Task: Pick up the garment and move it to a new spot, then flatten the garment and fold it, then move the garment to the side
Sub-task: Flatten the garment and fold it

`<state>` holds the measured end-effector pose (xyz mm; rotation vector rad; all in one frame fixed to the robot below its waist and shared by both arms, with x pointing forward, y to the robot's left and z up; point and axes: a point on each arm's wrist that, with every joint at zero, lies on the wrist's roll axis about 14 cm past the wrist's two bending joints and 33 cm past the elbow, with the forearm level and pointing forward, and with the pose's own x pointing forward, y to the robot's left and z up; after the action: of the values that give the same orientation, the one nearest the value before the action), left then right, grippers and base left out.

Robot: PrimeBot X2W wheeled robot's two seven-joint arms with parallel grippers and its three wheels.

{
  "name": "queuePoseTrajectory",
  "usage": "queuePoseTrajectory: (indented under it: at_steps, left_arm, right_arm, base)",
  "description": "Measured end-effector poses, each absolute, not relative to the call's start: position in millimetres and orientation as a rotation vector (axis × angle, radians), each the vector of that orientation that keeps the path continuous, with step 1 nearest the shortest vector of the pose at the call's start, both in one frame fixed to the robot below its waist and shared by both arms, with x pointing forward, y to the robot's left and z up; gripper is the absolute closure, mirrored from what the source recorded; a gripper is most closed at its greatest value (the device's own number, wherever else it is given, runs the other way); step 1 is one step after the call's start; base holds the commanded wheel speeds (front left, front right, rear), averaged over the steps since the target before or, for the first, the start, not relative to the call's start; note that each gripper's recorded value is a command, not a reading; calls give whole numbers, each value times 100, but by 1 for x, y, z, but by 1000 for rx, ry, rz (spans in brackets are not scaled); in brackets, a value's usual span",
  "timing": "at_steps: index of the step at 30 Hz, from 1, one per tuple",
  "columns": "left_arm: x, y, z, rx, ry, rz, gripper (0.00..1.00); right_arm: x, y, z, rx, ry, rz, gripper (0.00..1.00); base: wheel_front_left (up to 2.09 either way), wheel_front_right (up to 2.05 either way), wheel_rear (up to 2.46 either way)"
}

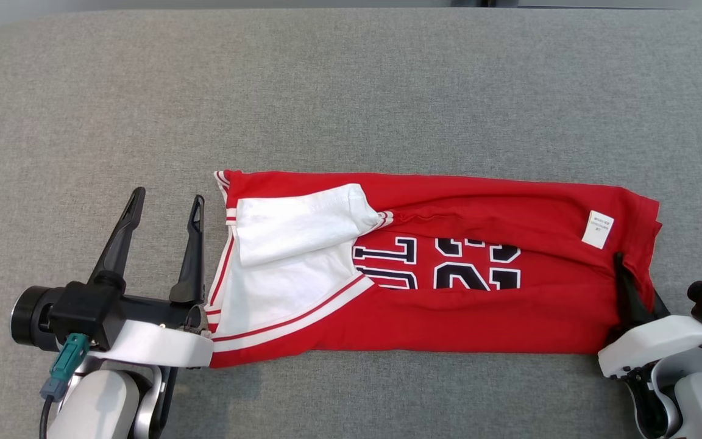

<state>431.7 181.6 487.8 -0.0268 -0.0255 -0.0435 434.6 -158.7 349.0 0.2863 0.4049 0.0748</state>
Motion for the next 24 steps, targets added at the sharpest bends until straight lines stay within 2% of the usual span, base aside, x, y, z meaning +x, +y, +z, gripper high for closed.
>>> queuePoseTrajectory:
  at_steps: [4, 11, 14, 19, 24]
  left_arm:
    - [434, 181, 489, -27, -32, -45, 0]
    - [436, 176, 492, -33, -43, -58, 0]
    - [437, 175, 494, -35, -47, -63, 0]
    - [437, 173, 497, -35, -55, -71, 0]
    - [433, 171, 500, -35, -59, -75, 0]
  right_arm:
    - [437, -180, 356, 274, 368, 34, 100]
    - [435, -269, 389, 148, 270, -102, 100]
    - [431, -289, 398, 120, 247, -140, 100]
    - [438, -273, 412, 134, 221, -97, 100]
    - [459, -210, 465, 191, 87, 49, 100]
  base:
    - [0, 0, 0]
    - [0, 0, 0]
    - [0, 0, 0]
    - [0, 0, 0]
    - [0, 0, 0]
